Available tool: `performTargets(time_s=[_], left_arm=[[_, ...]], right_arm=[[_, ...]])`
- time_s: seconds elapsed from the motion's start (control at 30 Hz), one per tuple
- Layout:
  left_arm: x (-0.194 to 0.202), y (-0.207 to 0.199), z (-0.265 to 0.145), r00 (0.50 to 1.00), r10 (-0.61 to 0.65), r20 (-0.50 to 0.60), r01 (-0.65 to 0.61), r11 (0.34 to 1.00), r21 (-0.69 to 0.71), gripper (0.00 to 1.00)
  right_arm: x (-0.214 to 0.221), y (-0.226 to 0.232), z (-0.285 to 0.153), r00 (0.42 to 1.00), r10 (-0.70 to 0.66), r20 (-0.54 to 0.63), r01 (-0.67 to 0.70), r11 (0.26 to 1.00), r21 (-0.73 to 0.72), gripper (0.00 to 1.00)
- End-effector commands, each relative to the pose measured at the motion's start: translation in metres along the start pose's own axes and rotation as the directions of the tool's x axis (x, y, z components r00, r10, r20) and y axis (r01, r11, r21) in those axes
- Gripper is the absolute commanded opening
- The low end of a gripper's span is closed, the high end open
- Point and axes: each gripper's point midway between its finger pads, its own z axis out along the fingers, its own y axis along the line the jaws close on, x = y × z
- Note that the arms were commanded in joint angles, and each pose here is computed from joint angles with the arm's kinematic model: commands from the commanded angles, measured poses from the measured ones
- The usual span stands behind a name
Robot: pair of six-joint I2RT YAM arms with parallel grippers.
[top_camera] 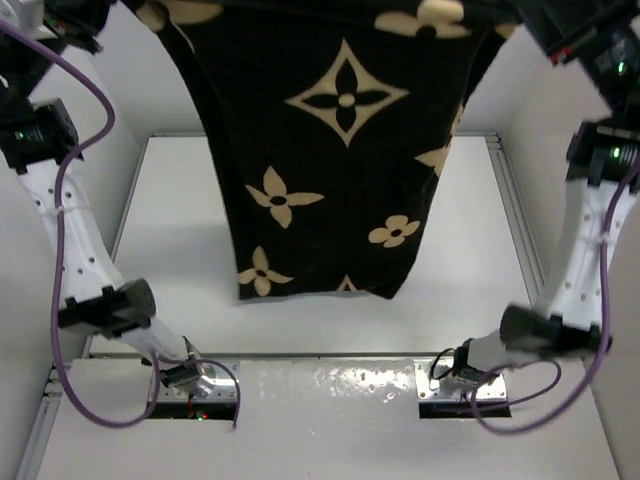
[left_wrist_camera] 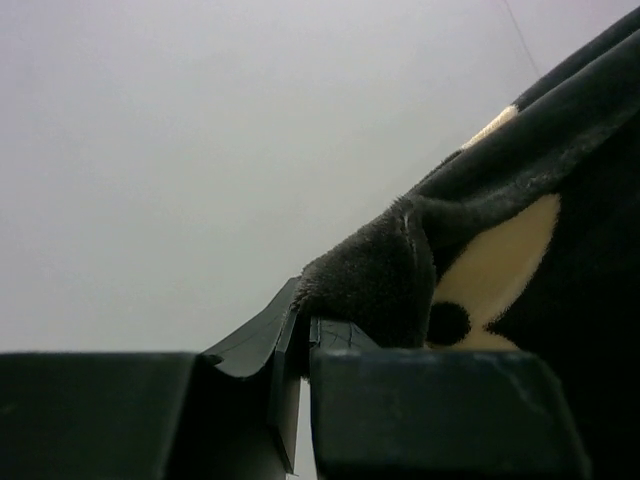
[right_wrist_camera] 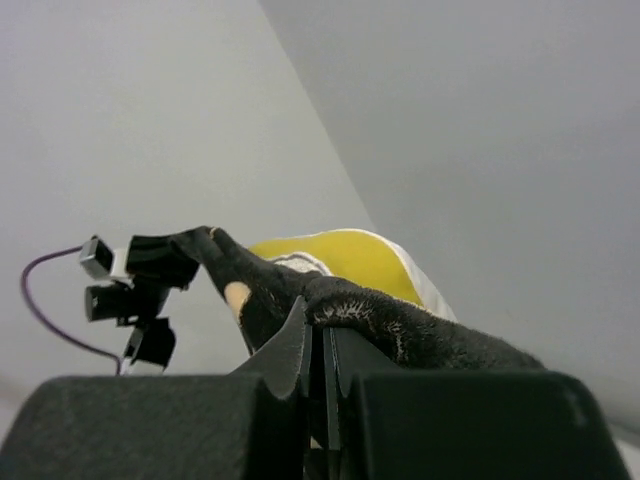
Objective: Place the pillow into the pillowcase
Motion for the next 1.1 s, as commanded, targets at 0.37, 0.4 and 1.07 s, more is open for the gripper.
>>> performTargets(time_s=[0.37,0.4,1.07], left_arm=[[0.045,0.082,0.001,1.0,-0.003,-0.024,-0.006,0.934,-0.358,0.0],[0.005,0.081,-0.002,0.996,0.081,0.026,-0.065,0.924,-0.376,0.0],[0.158,-0.01,-0.048,0.9,-0.176,-0.399,0.092,0.971,-0.22,0.0]], right_arm=[[-0.034,-0.04,0.032,0.986,-0.029,0.162,0.013,0.995,0.102,0.0],[-0.048,-0.024,0.03,0.98,-0.055,0.193,0.041,0.996,0.074,0.0],[0.11,-0.11,-0.013,0.982,0.157,-0.1,-0.128,0.959,0.252,0.0]])
